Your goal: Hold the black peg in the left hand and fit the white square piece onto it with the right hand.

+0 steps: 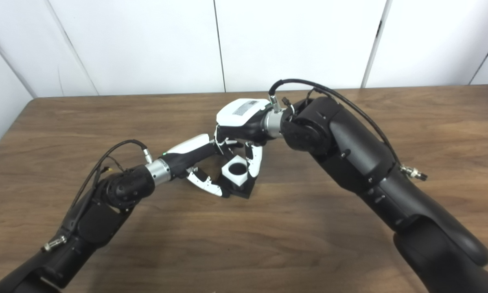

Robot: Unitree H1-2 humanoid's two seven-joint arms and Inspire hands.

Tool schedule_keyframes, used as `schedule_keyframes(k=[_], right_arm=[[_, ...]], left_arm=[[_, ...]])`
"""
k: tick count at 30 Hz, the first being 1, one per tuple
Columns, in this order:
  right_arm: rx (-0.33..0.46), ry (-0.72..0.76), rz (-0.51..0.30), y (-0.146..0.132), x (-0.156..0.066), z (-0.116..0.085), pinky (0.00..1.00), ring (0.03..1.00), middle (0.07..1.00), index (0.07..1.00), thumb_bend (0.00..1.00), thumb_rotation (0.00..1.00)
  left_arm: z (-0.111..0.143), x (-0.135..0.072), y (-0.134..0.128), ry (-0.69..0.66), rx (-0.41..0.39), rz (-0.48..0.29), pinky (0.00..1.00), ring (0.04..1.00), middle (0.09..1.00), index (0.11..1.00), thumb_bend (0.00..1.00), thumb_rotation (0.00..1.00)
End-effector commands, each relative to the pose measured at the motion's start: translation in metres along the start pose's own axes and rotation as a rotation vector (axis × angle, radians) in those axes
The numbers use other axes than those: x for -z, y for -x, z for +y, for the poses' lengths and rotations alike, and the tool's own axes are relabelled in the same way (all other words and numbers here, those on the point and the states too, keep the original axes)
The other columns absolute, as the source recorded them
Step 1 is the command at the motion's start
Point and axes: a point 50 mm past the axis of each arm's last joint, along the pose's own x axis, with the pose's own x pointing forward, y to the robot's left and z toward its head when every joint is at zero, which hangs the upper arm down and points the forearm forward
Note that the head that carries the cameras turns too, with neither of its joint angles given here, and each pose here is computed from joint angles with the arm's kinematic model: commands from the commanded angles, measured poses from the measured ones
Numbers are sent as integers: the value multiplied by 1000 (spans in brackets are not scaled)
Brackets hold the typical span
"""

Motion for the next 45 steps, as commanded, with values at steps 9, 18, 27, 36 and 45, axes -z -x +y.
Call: schedule_keyframes(k=[9,18,27,36,45], right_arm=[[55,18,14,3,3,-14,998,931,837,477,519,139],[-29,60,92,3,5,-16,965,980,946,851,997,465],[-31,48,94,6,8,-16,970,990,959,895,1000,459],[-12,33,104,14,16,-25,996,993,957,898,1000,454],[43,-71,151,49,48,-66,964,971,944,894,1000,410]], left_arm=[[-22,2,0,-15,98,43,1000,1000,954,490,517,88],[-23,4,1,-16,93,39,1000,1000,950,490,517,88],[-21,5,2,-12,94,46,1000,1000,952,490,517,88],[-22,7,2,-15,96,48,1000,1000,952,490,517,88],[-22,12,4,-12,99,51,1000,1000,950,490,518,87]])
